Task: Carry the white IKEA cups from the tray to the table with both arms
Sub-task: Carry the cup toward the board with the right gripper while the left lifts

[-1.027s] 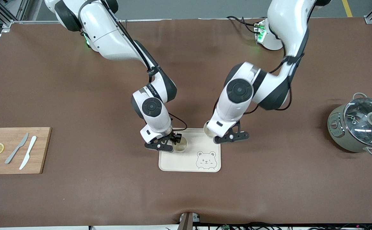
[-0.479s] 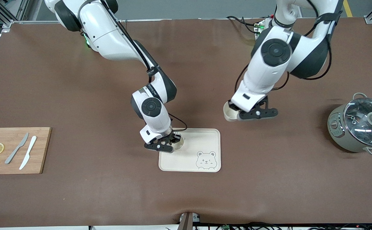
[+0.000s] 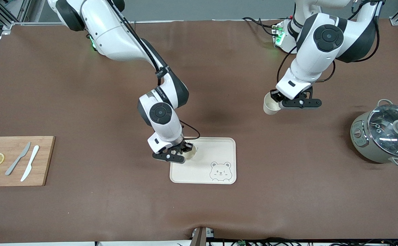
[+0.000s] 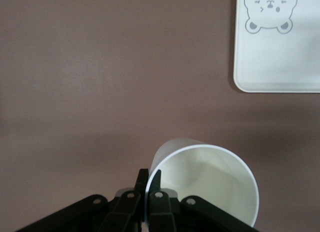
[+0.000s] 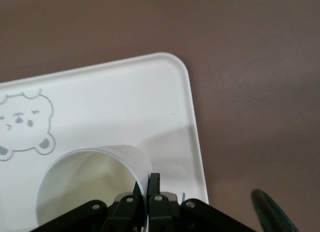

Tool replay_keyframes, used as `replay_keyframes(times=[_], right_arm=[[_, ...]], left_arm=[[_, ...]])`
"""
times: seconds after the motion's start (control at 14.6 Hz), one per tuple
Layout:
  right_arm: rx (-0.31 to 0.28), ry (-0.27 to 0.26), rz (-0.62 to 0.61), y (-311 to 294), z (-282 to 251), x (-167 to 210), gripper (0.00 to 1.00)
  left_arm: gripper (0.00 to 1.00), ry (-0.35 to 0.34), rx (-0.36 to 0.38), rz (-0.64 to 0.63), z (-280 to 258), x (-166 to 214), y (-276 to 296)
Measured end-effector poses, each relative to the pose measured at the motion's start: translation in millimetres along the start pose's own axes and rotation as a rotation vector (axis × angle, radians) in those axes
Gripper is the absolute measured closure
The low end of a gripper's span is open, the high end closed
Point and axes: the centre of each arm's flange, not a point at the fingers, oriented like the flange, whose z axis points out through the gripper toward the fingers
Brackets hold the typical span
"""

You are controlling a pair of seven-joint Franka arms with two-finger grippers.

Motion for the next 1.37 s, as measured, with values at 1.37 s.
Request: replay_keyframes(times=[1.37], right_arm=[[-0.041,-0.150,-0.399,411.6,-142.0,78.1,0.96]], left_arm=[[0.96,0.003,-0.021,0.023,137.6,-66.4,-80.9]])
